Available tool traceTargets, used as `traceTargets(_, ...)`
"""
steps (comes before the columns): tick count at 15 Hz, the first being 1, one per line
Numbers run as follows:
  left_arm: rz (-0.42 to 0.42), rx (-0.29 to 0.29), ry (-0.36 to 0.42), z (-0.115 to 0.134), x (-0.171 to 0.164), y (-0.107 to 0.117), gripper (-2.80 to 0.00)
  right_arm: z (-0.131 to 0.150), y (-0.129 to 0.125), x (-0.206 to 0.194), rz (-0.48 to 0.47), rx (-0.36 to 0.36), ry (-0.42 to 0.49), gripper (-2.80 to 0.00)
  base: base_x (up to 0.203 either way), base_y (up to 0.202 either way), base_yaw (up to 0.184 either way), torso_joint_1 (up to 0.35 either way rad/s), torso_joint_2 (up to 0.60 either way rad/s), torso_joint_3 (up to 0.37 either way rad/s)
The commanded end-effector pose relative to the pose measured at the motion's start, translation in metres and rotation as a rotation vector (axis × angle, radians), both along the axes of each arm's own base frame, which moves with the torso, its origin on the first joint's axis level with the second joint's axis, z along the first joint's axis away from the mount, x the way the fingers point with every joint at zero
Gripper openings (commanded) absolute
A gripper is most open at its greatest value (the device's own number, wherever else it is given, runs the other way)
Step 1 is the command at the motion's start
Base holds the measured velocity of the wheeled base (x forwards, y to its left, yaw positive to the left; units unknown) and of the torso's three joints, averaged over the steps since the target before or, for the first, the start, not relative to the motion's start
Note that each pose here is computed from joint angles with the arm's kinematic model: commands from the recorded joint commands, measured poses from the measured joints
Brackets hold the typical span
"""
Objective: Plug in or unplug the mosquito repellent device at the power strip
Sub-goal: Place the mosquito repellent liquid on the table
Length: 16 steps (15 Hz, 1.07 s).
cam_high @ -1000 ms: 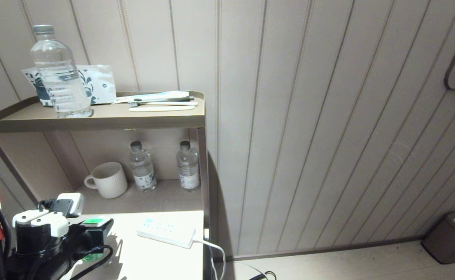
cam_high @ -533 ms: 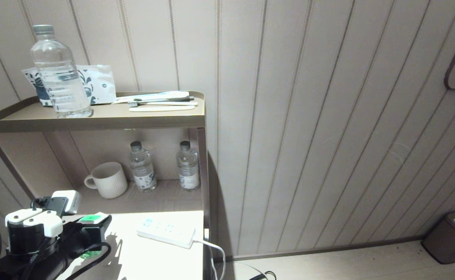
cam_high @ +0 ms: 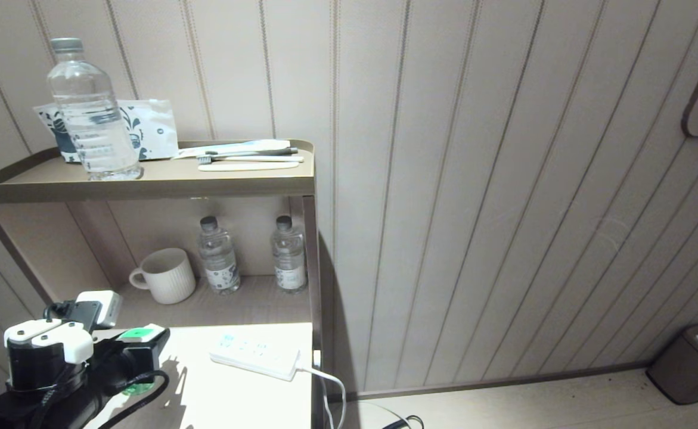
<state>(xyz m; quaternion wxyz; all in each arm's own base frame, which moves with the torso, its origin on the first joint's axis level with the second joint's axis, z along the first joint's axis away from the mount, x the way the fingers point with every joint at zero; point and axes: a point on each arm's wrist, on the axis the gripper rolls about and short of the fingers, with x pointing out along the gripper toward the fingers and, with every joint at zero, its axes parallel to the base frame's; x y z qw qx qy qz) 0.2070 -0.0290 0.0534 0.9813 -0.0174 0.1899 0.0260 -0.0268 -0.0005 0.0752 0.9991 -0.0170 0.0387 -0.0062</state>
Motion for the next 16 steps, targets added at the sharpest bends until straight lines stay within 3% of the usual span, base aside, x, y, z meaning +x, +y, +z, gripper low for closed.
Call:
traceTargets(1, 0.001, -0.009, -0.052, 0.0049, 0.0030, -0.0005, -2.80, -0.0002, 0.0000, 0.0001, 0.000, -0.001, 0.003, -2.80, 0.000, 0.000, 0.000, 0.000, 0.00, 0.000)
traceTargets(16, 0.008, -0.010, -0.046, 0.0048, 0.0006, 0.0008, -2.80, 0.0000, 0.0000, 0.0003, 0.001, -0.004, 0.003, -2.80, 0.000, 0.000, 0.000, 0.000, 0.00, 0.000)
